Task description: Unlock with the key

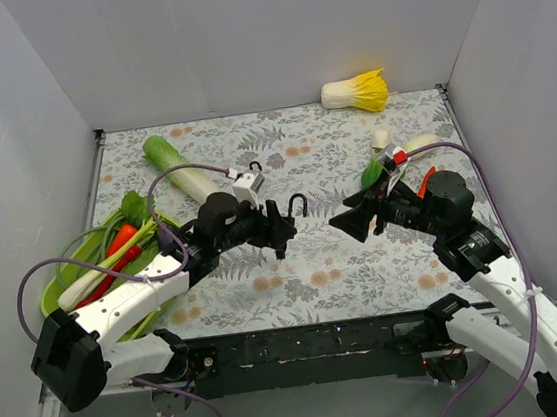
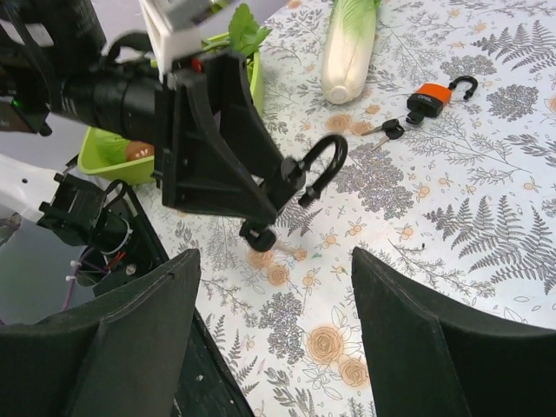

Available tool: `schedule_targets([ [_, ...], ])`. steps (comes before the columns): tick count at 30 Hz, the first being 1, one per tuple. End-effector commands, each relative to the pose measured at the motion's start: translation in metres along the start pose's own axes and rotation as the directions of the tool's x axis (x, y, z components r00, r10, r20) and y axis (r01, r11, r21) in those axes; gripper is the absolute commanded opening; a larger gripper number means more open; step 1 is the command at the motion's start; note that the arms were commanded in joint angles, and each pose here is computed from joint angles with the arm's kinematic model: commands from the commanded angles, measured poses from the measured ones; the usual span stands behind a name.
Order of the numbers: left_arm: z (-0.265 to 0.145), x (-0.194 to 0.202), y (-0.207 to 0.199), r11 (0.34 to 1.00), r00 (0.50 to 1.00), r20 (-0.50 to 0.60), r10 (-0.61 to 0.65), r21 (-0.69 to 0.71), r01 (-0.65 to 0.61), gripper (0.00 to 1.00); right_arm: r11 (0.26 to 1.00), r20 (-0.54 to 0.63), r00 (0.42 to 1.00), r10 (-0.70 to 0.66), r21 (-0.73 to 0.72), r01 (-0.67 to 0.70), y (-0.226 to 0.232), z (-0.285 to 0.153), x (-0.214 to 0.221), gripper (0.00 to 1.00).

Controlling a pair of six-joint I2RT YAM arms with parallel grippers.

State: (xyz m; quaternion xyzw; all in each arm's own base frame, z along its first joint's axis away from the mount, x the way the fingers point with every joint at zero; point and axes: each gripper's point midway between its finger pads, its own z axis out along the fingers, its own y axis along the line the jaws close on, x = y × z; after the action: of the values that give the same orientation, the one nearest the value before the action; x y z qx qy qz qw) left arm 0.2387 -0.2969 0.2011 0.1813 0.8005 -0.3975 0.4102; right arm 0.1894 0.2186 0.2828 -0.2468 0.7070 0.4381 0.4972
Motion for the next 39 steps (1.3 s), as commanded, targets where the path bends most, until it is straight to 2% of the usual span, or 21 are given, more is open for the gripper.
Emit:
schedule_targets([
  [1, -0.001, 0.007, -0.001, 0.989, 0.992, 0.034, -0.122, -0.077, 0.124, 0.0, 0.999, 0.019, 0.999, -0.033, 0.037, 0.033, -0.006, -0.002, -0.002, 0.77],
  [6, 0.022, 0.044, 0.014, 0.972, 0.978, -0.097, -0.187, -0.159, 0.17, 0.0, 0.999, 0.037, 0.999, -0.022, 0.029, 0.021, -0.006, -0.003, 0.003, 0.77],
  [11, 0.043, 0.065, 0.04, 0.95, 0.965, -0.156, -0.21, -0.266, 0.164, 0.0, 0.999, 0.046, 0.999, -0.013, 0.034, 0.012, -0.005, -0.007, 0.006, 0.77],
  [18, 0.079, 0.069, 0.057, 0.928, 0.956, -0.191, -0.224, -0.342, 0.149, 0.0, 0.999, 0.042, 0.999, -0.011, 0.052, 0.009, -0.006, -0.014, 0.014, 0.78],
  [20, 0.091, 0.068, 0.073, 0.906, 0.956, -0.189, -0.224, -0.403, 0.132, 0.0, 0.998, 0.047, 0.999, -0.012, 0.055, 0.009, -0.006, -0.015, 0.014, 0.77],
  [27, 0.116, 0.062, 0.108, 0.868, 0.941, -0.2, -0.272, -0.474, 0.15, 0.0, 0.998, 0.045, 0.999, -0.01, 0.06, 0.007, -0.007, -0.018, 0.022, 0.78],
  [31, 0.124, 0.048, 0.133, 0.844, 0.937, -0.168, -0.307, -0.502, 0.186, 0.0, 0.997, 0.034, 0.999, -0.004, 0.075, 0.002, -0.011, -0.018, 0.029, 0.78],
  [39, 0.152, 0.044, 0.178, 0.808, 0.925, -0.216, -0.313, -0.572, 0.14, 0.0, 0.996, 0.022, 1.0, -0.013, 0.084, 0.011, -0.016, -0.017, 0.034, 0.78],
])
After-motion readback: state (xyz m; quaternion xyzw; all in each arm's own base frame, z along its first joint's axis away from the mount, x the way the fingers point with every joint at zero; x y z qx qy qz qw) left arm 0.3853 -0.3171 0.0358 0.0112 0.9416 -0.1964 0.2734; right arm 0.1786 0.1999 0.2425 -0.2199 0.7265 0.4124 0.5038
